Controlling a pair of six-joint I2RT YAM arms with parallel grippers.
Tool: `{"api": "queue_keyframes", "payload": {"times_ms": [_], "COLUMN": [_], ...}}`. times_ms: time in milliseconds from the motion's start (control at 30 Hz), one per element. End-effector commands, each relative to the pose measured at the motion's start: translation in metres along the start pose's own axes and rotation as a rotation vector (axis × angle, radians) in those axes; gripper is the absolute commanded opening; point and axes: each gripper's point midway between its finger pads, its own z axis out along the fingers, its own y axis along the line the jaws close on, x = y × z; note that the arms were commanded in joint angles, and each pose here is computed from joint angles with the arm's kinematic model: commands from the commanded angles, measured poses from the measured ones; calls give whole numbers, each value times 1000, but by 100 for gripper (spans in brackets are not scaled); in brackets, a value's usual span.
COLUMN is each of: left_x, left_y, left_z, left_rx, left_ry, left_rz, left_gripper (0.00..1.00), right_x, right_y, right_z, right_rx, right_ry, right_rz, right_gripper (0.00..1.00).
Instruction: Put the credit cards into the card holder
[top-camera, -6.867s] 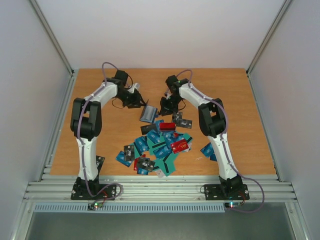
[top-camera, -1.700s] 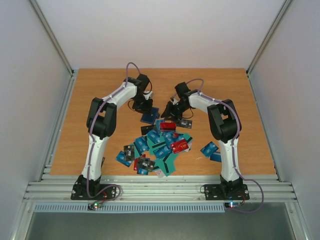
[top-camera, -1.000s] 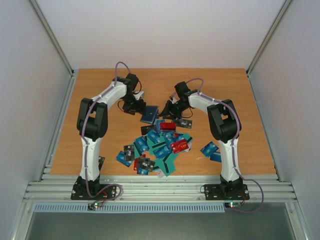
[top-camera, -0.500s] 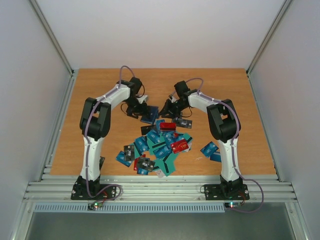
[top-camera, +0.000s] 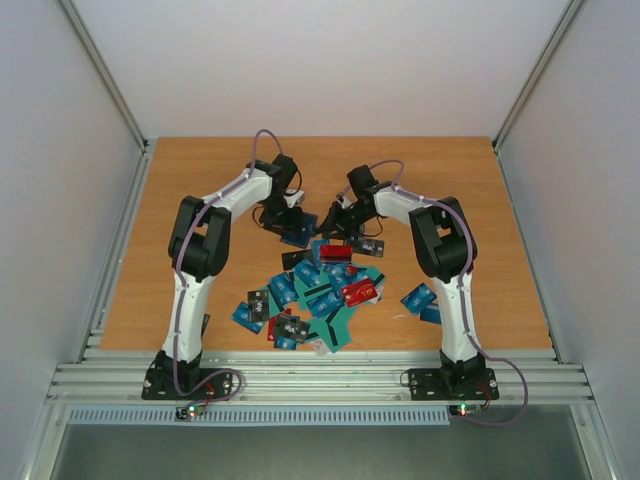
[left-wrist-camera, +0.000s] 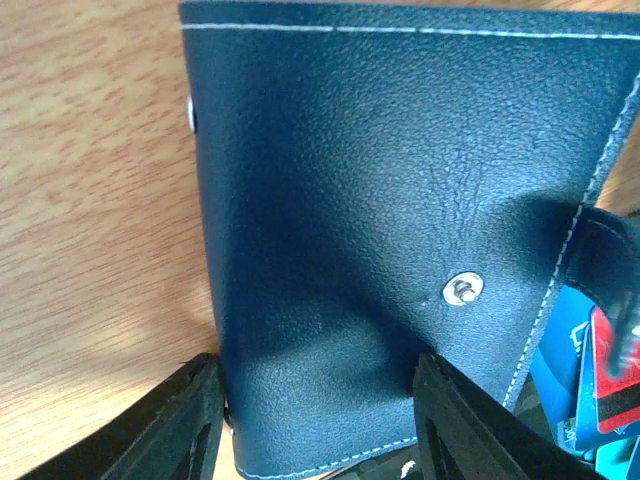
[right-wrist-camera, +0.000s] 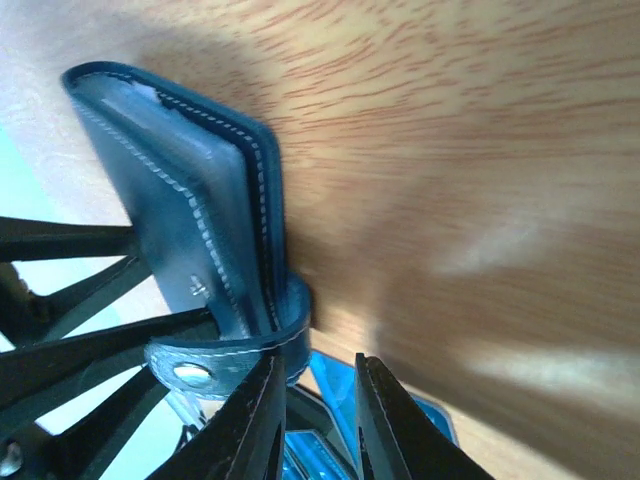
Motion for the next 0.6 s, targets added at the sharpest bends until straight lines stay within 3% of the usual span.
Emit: {"api": "queue_keyframes", "payload": {"times_ms": [0, 567], "left_x": [13, 12], "left_y": [18, 16], "left_z": [40, 42], "left_rx": [-94, -91], "left_ry": [80, 91], "left_rz": [2, -2], "left_gripper": [53, 48], "right_x": [-8, -3], "right_y": [6, 30], "right_z": [5, 16], "right_rx": [-31, -69], "right_ry": [3, 31], "right_rz": [-5, -38], "right_gripper": [21, 20]}}
